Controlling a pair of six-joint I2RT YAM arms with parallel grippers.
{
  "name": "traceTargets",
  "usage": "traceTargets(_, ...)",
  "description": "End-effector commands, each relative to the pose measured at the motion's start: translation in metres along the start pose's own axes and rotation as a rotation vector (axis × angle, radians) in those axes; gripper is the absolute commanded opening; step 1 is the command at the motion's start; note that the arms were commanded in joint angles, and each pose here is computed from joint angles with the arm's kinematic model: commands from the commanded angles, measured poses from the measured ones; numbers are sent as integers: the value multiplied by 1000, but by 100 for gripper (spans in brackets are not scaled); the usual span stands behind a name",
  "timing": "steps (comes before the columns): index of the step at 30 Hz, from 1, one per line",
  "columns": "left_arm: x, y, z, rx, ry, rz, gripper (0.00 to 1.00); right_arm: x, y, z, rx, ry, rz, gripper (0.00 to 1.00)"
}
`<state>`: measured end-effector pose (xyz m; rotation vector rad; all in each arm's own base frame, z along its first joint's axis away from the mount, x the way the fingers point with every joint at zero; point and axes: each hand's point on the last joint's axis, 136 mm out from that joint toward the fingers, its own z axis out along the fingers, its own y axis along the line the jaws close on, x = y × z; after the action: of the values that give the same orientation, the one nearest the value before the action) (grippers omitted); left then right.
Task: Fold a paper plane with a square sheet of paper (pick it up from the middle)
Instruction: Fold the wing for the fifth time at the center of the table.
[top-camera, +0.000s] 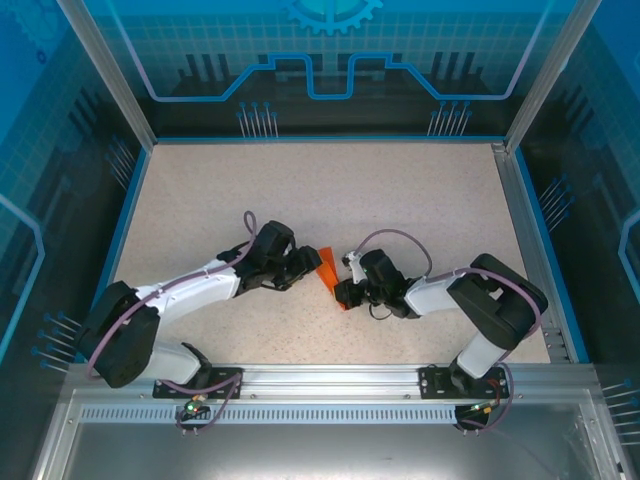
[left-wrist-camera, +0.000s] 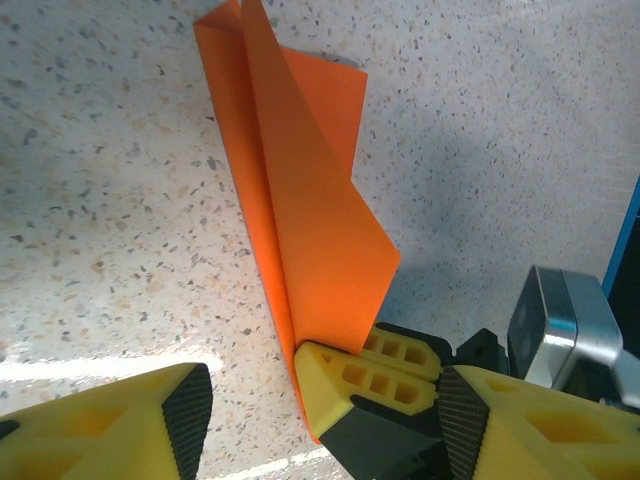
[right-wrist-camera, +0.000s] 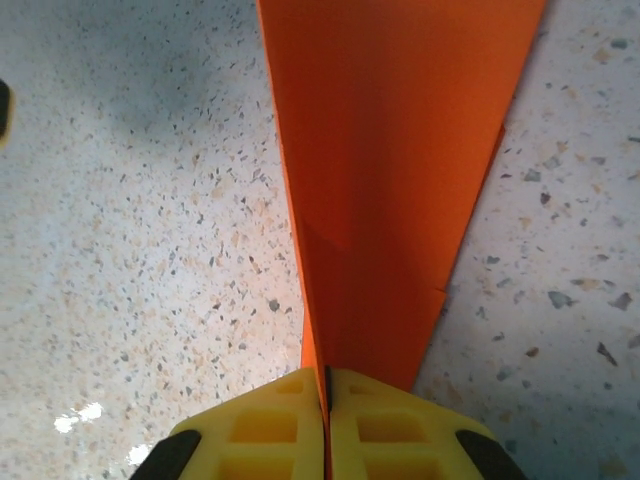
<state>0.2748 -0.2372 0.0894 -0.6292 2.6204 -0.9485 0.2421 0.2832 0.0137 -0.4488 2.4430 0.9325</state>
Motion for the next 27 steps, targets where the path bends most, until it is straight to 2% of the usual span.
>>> traceTargets(1, 8, -8, 6, 45, 47, 27, 63, 23, -10, 6, -29, 110, 123, 7)
traceTargets(6, 8, -13, 12, 68, 57, 34, 61, 32, -18, 9, -15, 137, 183, 7)
traceTargets(12, 1, -17, 21, 49, 55, 31, 64, 32, -19, 6, 9, 127, 147, 10)
traceTargets(18, -13, -16, 32, -14, 67, -39, 80, 28, -13, 3, 83, 123, -8, 11)
traceTargets(23, -15, -3, 39, -126, 97, -96, 82, 28, -17, 1, 225, 127, -167, 12)
traceTargets(27, -14, 15, 42, -198, 112, -153, 78, 24, -13, -1, 285, 101, -269, 12)
